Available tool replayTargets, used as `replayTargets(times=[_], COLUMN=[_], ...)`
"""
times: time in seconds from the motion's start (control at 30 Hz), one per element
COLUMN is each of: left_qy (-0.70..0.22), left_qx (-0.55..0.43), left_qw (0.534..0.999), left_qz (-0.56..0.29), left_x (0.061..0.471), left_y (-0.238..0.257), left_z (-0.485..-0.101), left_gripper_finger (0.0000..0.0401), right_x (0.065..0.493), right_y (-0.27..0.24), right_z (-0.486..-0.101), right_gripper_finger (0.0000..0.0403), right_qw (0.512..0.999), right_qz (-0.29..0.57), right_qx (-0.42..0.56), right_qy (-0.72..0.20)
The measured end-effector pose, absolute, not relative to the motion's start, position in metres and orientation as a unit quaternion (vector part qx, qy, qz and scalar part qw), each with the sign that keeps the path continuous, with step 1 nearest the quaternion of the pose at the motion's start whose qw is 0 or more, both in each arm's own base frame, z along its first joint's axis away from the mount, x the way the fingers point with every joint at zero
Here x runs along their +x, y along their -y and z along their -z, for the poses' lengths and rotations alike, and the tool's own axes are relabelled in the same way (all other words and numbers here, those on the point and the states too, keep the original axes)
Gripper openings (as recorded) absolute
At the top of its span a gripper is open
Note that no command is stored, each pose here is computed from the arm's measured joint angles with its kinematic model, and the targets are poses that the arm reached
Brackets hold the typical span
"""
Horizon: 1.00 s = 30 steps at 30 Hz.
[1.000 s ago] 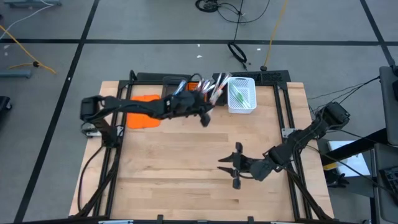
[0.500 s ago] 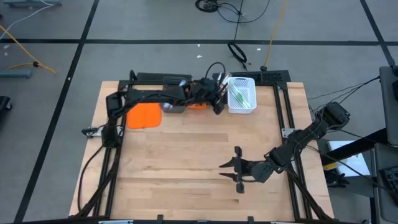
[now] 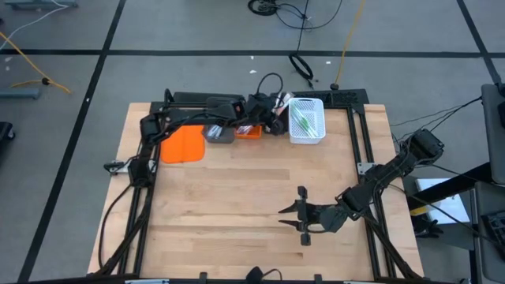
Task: Pick & Place Toothbrushes
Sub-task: Put the orange toothbrush into the black bin
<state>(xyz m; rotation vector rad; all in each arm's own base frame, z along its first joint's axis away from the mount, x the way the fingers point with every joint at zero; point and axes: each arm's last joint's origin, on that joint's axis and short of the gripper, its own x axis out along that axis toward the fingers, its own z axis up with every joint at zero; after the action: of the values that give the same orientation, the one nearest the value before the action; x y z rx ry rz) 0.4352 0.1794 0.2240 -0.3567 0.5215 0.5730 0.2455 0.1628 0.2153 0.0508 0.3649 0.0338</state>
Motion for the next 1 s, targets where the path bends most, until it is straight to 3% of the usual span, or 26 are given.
replayTargets(times=[1.0], left_qy=[-0.264], left_qx=[-0.209], left_qw=[0.889], left_qz=[-0.312], left_x=[0.433], left_y=[-0.2], left_z=[-0.198], left_gripper_finger=[0.001], right_x=[0.236], right_y=[-0.156], right_z=[-0.198], right_gripper_finger=[0.0116], right_qw=[0.989], right_qz=[-0.024], right_qx=[0.042], right_qy=[-0.138])
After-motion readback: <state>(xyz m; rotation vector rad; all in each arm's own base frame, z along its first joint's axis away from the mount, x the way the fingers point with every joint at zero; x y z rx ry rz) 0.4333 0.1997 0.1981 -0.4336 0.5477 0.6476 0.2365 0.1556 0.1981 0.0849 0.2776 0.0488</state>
